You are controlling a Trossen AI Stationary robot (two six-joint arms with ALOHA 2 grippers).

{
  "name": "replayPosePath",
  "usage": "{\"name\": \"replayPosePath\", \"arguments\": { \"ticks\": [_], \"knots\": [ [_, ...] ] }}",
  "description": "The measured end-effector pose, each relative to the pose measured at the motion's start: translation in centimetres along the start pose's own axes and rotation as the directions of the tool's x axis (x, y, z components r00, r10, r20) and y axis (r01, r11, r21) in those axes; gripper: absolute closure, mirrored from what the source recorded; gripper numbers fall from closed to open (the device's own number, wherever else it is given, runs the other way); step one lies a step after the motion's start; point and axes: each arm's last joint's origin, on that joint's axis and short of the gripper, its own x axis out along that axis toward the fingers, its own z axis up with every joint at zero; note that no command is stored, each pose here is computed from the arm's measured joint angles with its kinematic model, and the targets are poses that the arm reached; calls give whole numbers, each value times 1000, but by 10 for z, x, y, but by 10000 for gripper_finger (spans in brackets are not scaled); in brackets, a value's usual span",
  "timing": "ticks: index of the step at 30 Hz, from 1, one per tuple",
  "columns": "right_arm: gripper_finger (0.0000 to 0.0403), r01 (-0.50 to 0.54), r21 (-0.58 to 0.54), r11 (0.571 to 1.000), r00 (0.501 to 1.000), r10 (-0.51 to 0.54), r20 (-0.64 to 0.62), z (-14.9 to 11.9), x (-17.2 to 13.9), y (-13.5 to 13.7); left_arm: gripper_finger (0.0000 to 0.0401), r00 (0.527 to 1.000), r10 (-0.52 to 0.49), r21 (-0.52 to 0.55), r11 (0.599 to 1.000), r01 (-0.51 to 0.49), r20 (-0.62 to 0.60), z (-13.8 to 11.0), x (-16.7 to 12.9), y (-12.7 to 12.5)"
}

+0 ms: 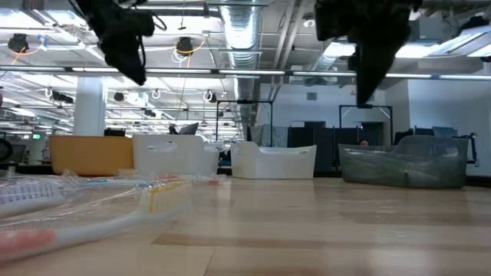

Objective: Pick & Place Toothbrushes
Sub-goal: Put the purple toothbrush into the left white bin

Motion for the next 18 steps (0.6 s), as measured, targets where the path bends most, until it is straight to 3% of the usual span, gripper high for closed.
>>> {"name": "replayPosePath", "arguments": {
  "ticks": [3, 7, 13, 18],
  "knots": [
    [221, 15, 185, 983, 999, -5, -54, -8, 1, 3, 229, 979, -95, 24, 995, 92, 183, -10, -3, -9],
    [221, 86, 380, 921, 990, -35, -139, -17, 0, 1, 229, 902, -238, 90, 971, 220, 362, -23, -1, -20],
    [221, 244, 453, 858, 949, -116, -292, -39, -5, 6, 229, 780, -448, 189, 894, 407, 437, -49, 20, -41],
    [221, 303, 469, 830, 931, -153, -332, -57, -8, 21, 231, 690, -536, 279, 843, 459, 485, -62, 38, -56]
  ]
}}
